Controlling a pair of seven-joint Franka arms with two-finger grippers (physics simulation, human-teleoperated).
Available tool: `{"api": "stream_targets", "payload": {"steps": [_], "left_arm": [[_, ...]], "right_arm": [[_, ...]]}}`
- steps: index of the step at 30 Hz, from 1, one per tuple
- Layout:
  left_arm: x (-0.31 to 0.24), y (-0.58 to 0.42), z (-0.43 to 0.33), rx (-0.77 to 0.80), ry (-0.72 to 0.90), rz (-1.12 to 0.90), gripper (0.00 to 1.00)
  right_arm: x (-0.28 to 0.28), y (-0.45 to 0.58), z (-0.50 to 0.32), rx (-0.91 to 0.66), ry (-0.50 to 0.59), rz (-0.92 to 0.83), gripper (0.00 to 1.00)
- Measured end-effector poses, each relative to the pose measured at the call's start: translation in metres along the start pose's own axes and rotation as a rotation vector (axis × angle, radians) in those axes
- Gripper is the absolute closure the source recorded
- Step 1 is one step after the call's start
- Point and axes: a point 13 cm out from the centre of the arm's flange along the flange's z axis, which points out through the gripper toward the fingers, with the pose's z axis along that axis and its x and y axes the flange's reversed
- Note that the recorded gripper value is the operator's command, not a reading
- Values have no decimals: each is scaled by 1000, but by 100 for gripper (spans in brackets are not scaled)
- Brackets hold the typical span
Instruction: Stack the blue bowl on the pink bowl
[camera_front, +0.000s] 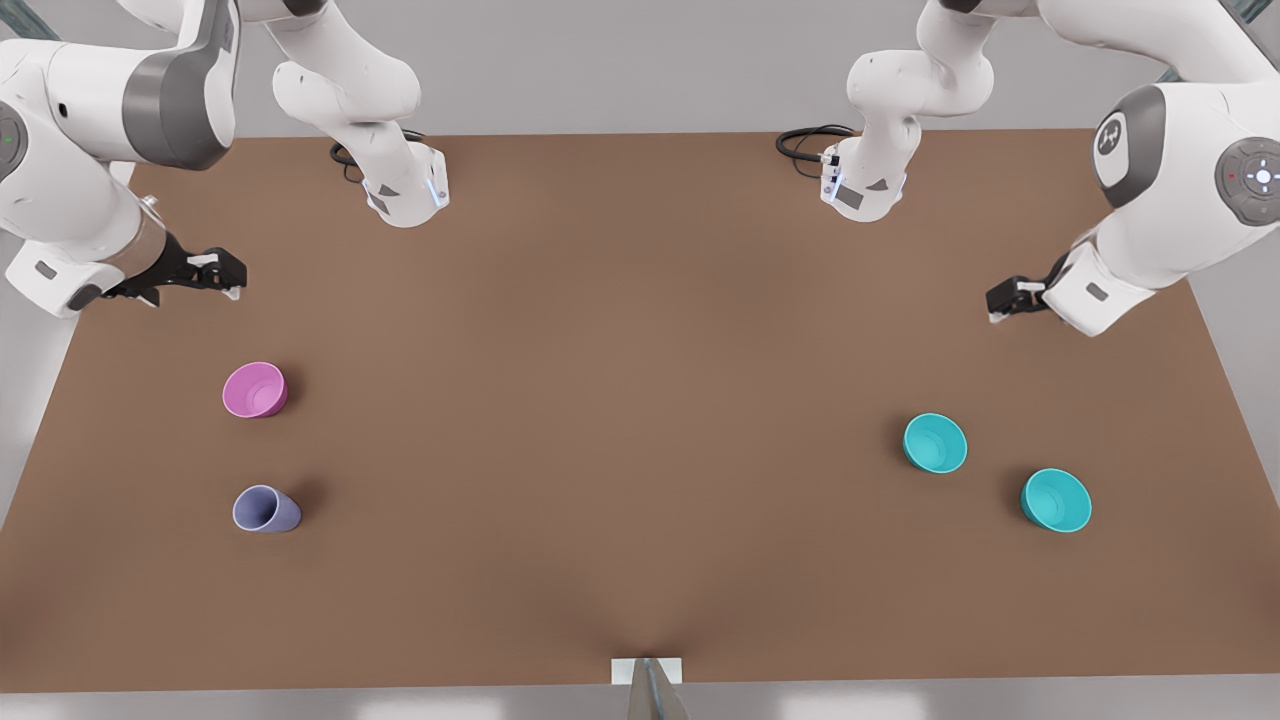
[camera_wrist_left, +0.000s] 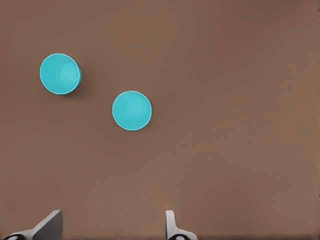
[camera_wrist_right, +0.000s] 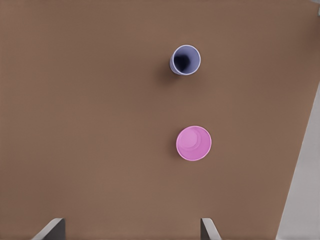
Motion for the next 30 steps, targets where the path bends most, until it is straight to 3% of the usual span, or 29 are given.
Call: {"api": "stream_targets", "payload": {"steps": [5,10,13,22,30], "left_arm": [[3,-4,5,2,27,8,0],[2,-7,7,0,32,13,0],[1,-6,8,-3,34,13,0],[0,-5,6,-9,29,10,0],[0,-4,3,-9,22,7,0]], "right_arm": [[-14,-7,32,-5,55,-6,0],[-31,-128,200,-81,252,149,0],[-23,-132,292,-122,324,131,0],[25,-185,418,-188,264,189,0],[28,-188,505,-219,218,188,0]]}}
